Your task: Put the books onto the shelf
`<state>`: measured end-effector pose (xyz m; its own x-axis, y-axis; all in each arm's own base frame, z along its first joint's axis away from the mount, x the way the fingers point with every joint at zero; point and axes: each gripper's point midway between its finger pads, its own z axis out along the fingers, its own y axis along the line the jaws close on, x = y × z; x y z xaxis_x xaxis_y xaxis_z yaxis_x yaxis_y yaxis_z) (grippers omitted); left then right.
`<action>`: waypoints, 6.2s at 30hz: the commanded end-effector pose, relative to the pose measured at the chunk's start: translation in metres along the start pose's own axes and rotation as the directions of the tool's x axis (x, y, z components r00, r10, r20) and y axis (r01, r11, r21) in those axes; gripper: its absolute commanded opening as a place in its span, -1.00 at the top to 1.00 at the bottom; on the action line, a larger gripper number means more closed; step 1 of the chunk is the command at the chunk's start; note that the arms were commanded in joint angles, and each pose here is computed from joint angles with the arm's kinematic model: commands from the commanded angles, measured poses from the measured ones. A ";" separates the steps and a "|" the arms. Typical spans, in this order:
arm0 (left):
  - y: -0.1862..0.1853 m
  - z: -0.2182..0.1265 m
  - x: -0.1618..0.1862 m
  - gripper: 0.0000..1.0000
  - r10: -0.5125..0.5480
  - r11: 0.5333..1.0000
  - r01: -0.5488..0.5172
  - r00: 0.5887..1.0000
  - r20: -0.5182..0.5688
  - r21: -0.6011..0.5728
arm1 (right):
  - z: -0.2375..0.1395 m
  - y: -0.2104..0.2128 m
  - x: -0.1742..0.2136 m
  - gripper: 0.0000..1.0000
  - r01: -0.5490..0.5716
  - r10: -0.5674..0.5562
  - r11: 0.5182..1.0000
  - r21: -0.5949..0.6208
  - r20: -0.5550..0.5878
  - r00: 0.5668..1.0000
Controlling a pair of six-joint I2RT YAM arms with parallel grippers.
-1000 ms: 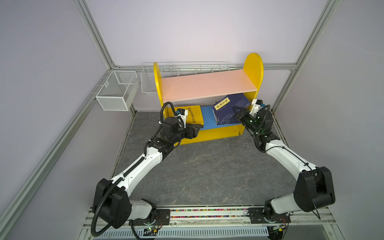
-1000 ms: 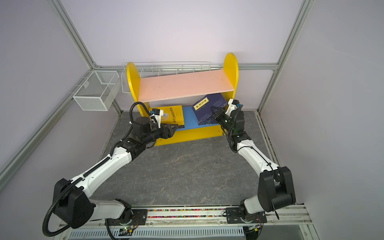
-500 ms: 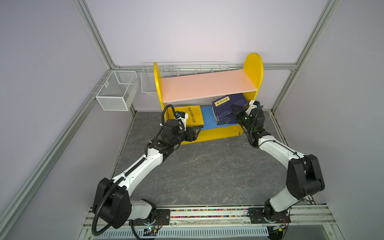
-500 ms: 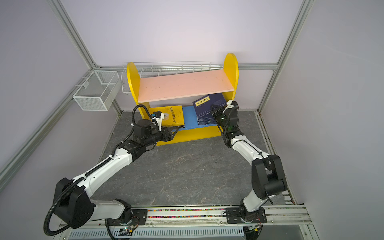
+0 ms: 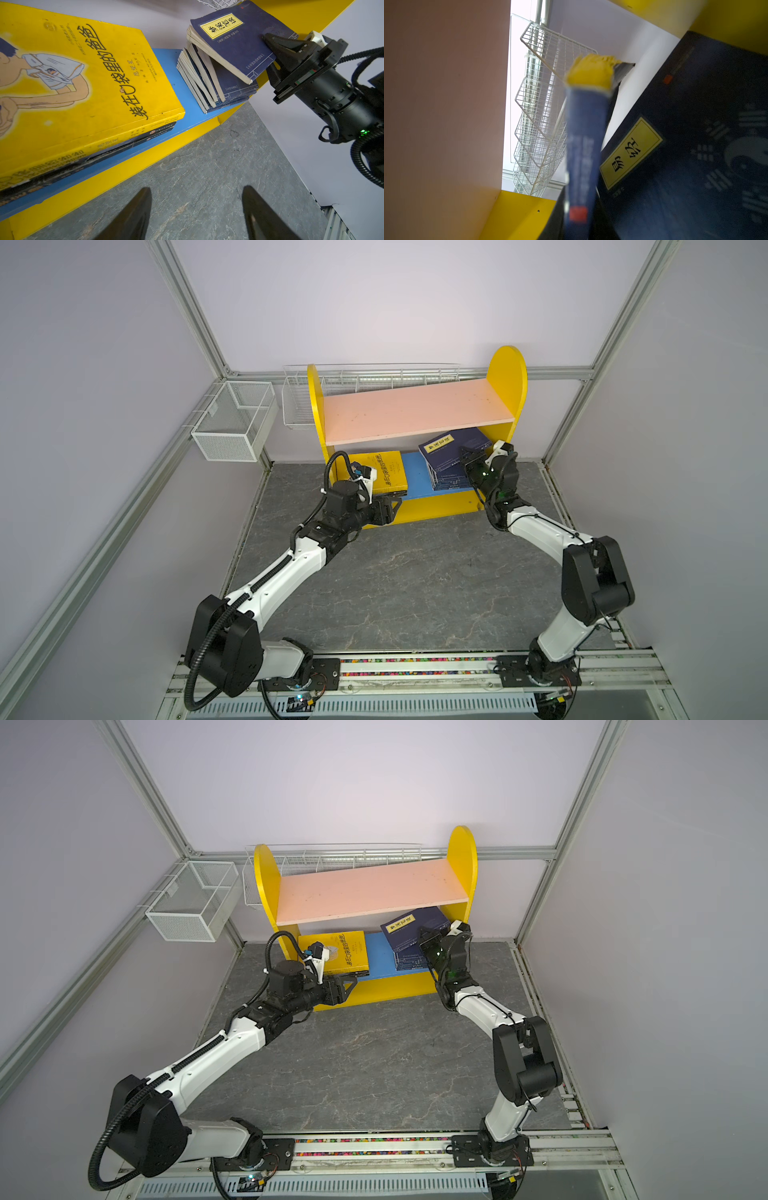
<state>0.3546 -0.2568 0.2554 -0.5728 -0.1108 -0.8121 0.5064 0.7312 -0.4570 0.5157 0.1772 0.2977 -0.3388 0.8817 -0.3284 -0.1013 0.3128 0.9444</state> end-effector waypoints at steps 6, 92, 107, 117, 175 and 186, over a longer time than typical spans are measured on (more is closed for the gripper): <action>-0.008 -0.002 -0.003 -0.40 -0.022 0.999 0.022 1.000 0.003 0.034 | -0.003 -0.012 -0.011 0.38 -0.075 0.070 0.995 0.061 0.080 0.994; -0.012 0.188 -0.070 1.00 -0.165 0.981 0.177 0.977 0.138 -0.080 | -0.014 -0.004 0.050 -0.65 -0.069 0.118 0.984 0.166 -0.308 0.944; -0.020 0.194 -0.068 1.00 -0.155 0.984 0.165 0.980 0.129 -0.073 | -0.021 -0.021 0.039 -0.76 -0.011 0.150 0.955 0.297 -0.450 0.880; -0.020 0.200 -0.064 1.00 -0.155 0.983 0.165 0.981 0.119 -0.078 | -0.016 -0.018 0.048 -0.77 -0.045 0.183 0.963 0.264 -0.526 0.831; 0.162 -0.104 -0.011 0.93 0.065 0.556 0.091 0.986 0.153 -0.826 | -0.252 -0.168 -0.103 -0.98 0.595 -0.725 0.068 0.801 -0.370 0.581; 0.276 -0.211 0.006 -0.97 0.141 0.045 0.197 0.969 0.202 -0.979 | -0.214 -0.232 -0.094 -0.89 0.630 -0.769 -0.006 0.777 -0.406 0.494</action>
<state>0.3584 0.0680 0.2012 -0.3608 -0.2025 -0.9104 -0.6569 0.7481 0.0939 0.3497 -0.0526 0.0876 -0.5889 0.0999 -0.8020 0.4931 0.8306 -0.2586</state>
